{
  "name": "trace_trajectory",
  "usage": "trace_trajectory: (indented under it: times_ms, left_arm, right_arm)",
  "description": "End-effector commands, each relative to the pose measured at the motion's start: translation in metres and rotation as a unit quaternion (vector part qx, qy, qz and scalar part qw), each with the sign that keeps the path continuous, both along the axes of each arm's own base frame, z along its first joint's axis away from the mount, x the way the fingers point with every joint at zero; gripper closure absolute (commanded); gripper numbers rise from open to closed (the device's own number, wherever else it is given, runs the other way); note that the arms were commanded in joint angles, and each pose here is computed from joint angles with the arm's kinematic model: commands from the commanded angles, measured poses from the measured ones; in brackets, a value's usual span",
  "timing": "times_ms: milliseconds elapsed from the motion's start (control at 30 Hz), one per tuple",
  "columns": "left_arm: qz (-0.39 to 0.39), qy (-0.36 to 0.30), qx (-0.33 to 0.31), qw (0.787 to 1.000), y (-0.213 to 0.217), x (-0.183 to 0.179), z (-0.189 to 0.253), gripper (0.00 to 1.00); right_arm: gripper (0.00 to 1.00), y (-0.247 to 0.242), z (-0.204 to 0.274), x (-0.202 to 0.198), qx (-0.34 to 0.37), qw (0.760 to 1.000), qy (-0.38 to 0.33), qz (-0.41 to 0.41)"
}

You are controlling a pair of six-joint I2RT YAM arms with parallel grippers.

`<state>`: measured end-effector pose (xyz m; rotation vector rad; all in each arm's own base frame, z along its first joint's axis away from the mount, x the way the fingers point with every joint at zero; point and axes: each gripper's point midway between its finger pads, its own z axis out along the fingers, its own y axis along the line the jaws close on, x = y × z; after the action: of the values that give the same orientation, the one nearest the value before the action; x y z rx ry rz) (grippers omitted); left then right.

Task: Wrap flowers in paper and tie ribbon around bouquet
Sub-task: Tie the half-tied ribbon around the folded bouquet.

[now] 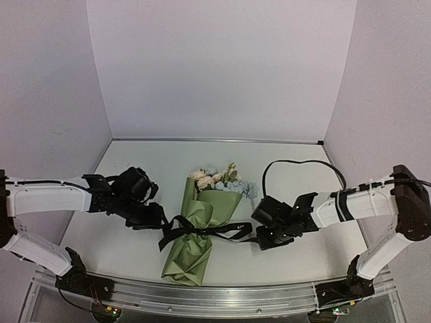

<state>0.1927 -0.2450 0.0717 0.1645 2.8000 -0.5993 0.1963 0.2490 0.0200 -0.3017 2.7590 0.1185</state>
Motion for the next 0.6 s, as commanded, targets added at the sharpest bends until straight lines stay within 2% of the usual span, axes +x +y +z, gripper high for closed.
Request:
trace_trajectory:
  times_ms: [0, 67, 200, 367, 500, 567]
  left_arm:
    - [0.071, -0.065, -0.011, 0.995, 0.032, 0.036, 0.042, 0.47]
    - [0.039, -0.066, -0.049, 0.996, 0.020, 0.041, 0.045, 0.47]
    - [-0.040, -0.055, -0.062, 0.996, -0.008, 0.047, 0.034, 0.50]
    - [-0.098, -0.046, -0.060, 0.992, -0.027, 0.051, 0.016, 0.44]
    - [-0.110, -0.039, -0.038, 0.992, -0.035, 0.057, -0.004, 0.41]
    - [-0.086, -0.049, -0.009, 0.995, -0.030, 0.071, -0.012, 0.41]
  right_arm:
    - [0.56, -0.006, 0.025, 0.002, 0.012, 1.000, -0.019, -0.004]
    - [0.53, -0.006, 0.029, 0.003, 0.014, 1.000, -0.022, -0.004]
    - [0.49, -0.004, 0.032, 0.004, 0.011, 1.000, -0.022, 0.000]
    - [0.46, -0.003, 0.035, 0.006, 0.011, 1.000, -0.025, 0.000]
    - [0.44, 0.001, 0.035, 0.008, 0.009, 1.000, -0.021, 0.004]
    - [0.43, 0.003, 0.034, 0.009, 0.008, 1.000, -0.019, 0.004]
